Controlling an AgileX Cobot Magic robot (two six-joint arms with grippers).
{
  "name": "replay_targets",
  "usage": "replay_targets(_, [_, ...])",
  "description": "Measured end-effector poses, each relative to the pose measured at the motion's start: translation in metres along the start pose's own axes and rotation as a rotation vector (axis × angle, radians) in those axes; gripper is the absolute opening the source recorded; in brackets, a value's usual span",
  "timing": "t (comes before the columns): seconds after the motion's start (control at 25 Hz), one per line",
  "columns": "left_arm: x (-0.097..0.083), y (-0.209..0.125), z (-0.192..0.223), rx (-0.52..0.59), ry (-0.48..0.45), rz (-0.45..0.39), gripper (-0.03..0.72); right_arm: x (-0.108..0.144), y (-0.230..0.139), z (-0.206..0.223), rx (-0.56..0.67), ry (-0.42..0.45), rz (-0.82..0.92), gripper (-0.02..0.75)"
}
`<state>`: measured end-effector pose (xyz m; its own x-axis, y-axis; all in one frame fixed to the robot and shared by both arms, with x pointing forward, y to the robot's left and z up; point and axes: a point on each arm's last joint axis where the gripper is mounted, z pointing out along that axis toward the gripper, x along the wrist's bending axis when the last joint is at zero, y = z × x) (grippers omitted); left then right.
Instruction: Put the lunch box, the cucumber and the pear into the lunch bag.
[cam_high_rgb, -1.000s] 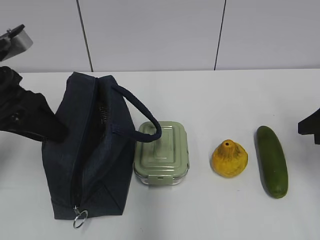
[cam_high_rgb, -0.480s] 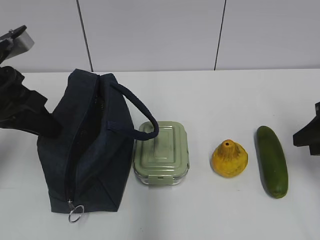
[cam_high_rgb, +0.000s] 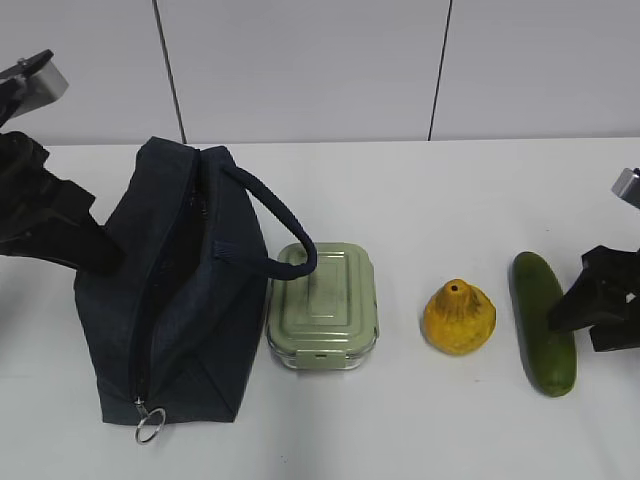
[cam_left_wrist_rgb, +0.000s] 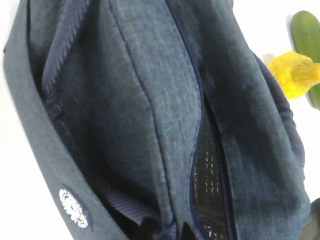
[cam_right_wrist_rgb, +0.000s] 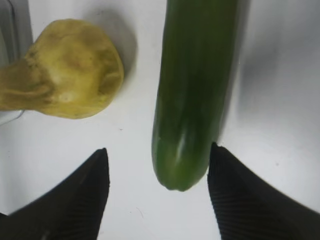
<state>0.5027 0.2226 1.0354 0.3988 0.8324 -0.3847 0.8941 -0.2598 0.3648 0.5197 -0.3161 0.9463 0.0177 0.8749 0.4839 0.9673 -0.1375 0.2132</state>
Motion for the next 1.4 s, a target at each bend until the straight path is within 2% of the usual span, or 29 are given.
replay_targets(0.6, [0.001,0.001,0.000,-0.011,0.006,0.000,0.022,0.000,0.000,0.030,0.054,-0.116,0.032,0.488])
replay_targets(1.4, [0.001,0.002,0.000,-0.023,0.012,-0.001,0.022,-0.001,0.007,0.030,0.024,-0.127,0.036,0.488])
